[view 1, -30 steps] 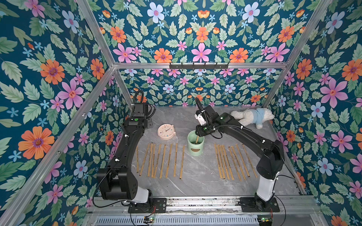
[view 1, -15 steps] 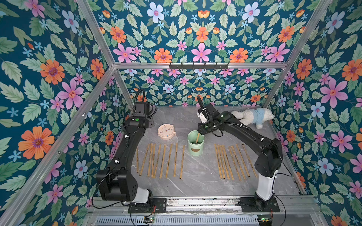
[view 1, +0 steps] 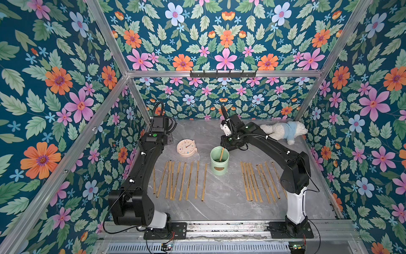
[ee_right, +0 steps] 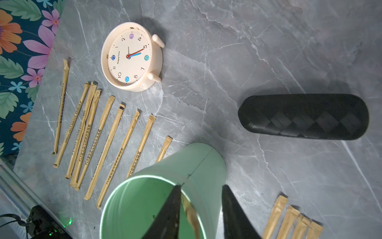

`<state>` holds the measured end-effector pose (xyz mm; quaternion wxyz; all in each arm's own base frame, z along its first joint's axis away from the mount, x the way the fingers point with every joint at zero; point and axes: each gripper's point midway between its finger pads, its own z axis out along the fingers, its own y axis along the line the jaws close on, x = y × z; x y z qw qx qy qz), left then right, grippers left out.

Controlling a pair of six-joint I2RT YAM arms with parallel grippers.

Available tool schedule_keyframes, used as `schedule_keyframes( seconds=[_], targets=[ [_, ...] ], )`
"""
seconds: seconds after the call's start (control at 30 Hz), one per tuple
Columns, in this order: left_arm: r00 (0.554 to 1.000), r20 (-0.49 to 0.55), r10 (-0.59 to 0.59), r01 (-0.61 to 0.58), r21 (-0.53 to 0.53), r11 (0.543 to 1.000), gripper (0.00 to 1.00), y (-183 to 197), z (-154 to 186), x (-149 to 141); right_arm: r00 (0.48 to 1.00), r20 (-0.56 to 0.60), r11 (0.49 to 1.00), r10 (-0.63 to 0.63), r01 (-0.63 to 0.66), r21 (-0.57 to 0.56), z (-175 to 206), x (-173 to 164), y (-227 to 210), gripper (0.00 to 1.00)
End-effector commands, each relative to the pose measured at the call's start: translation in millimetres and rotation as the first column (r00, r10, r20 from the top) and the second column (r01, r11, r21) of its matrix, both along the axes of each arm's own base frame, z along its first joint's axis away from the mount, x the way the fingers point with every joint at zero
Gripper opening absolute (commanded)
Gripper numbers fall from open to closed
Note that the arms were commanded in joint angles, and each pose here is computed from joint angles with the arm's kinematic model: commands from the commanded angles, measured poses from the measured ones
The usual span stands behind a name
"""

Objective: Take the straws out of the storage container
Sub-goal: Pick up the straw from the container.

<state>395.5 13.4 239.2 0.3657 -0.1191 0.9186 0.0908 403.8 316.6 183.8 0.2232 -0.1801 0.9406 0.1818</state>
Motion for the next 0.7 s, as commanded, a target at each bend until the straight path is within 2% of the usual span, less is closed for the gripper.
schedule_keyframes(
  seconds=[0.0, 0.13, 0.2, 0.67],
  targets=[
    [1.0, 0.007, 0.016, -0.016, 0.004, 1.0, 0.41, 2, -1, 2, 1.0, -0.006, 1.0, 0.024, -0.024, 0.013, 2, -2, 4, 0.22],
    [1.0, 0.007, 0.016, -0.016, -0.003, 1.0, 0.41, 1, -3, 2, 0.999, 0.002, 0.999, 0.035, -0.035, 0.025, 12, -5, 4, 0.09],
    [1.0, 0.003, 0.012, -0.012, -0.008, 1.0, 0.41, 0, -6, 2, 0.999, 0.006, 0.999, 0.043, -0.043, 0.032, 17, -8, 4, 0.05],
    [0.999, 0.017, -0.032, 0.034, -0.071, 0.997, 0.41, -26, -16, -1, 0.992, 0.111, 0.996, 0.058, -0.064, 0.056, 85, -30, -13, 0.01]
  ],
)
